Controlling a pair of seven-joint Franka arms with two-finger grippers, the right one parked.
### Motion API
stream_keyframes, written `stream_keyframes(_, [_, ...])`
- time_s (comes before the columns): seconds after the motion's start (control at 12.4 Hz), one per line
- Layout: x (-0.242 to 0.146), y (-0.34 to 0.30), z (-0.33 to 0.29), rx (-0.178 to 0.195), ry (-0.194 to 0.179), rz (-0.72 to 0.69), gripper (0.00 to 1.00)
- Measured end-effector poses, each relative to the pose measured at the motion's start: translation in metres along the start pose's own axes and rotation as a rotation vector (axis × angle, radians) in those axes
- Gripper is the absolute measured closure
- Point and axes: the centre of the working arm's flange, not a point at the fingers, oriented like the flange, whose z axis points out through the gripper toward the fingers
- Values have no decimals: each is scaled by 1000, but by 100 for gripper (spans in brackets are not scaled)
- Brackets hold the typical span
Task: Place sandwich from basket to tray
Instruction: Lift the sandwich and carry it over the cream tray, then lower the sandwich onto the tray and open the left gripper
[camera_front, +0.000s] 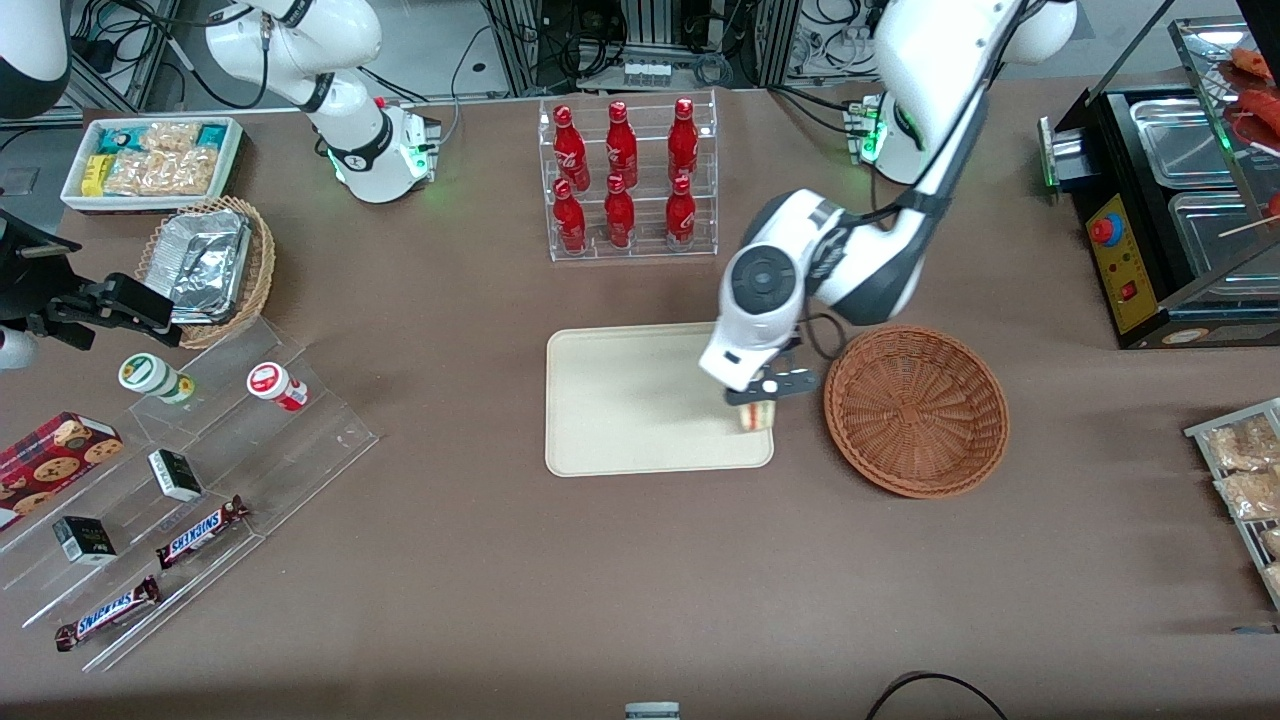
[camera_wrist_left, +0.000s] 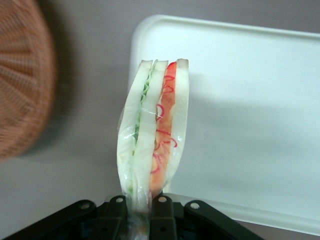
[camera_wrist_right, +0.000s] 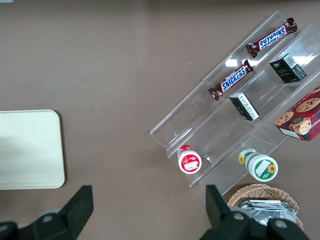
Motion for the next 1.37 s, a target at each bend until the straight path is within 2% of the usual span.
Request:
stream_keyframes(0.16, [-16,44,9,-11,7,-35,86])
stream_keyframes(0.4, [-18,81,17,-41,20,-63,86])
stream_keyframes(0.64, [-18,97,30,-75,25,-68,86])
stream_keyframes(0.96, [-22,106,51,-88,18,-75,86])
stream_keyframes(1.04, [-23,108,54,-87,16,-74,79])
stream_keyframes(1.21, [-24,110,52,-93,19,-72,58])
stream_keyframes(1.37, [-21,112,39,-114,32,-73,35])
